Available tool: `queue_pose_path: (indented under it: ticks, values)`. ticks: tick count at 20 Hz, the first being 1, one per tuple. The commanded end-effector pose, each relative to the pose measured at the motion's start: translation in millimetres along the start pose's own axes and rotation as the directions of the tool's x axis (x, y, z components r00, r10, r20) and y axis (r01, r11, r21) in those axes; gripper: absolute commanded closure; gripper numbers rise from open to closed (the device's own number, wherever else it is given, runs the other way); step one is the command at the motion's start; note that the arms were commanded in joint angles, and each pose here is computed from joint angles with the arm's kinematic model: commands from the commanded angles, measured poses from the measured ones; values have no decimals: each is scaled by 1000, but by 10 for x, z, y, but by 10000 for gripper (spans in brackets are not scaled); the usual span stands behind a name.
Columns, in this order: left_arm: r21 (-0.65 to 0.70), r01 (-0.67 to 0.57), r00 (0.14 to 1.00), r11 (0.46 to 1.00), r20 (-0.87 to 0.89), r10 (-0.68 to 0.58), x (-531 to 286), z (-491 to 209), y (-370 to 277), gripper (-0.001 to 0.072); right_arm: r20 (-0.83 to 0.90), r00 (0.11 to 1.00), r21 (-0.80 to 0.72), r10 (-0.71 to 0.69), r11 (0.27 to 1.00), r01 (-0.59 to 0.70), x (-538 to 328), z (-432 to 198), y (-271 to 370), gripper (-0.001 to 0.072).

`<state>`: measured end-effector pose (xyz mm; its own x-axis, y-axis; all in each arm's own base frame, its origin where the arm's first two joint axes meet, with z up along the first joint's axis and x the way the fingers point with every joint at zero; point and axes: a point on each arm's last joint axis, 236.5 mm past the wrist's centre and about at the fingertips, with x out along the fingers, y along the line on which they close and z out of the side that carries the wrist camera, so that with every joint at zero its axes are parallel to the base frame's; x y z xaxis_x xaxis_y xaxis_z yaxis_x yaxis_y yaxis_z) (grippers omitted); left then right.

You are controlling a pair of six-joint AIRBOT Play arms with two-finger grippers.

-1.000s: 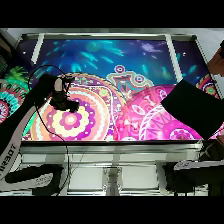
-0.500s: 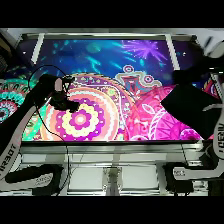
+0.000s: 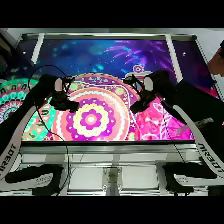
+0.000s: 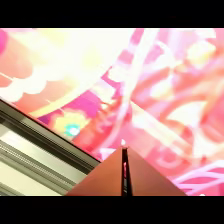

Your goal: Fold the clothes and pants, and hang the long-sleeved shirts on hangers.

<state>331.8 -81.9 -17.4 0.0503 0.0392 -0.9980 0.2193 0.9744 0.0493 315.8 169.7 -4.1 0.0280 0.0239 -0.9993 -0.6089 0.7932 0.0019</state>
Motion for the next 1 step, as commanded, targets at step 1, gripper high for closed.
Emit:
queue_pose_path:
  ticks: [1]
  values:
    - [0, 0, 1000, 1000, -1, 0, 4, 0, 2, 206, 19, 1000, -17, -23, 1000, 23, 121, -201, 103, 695]
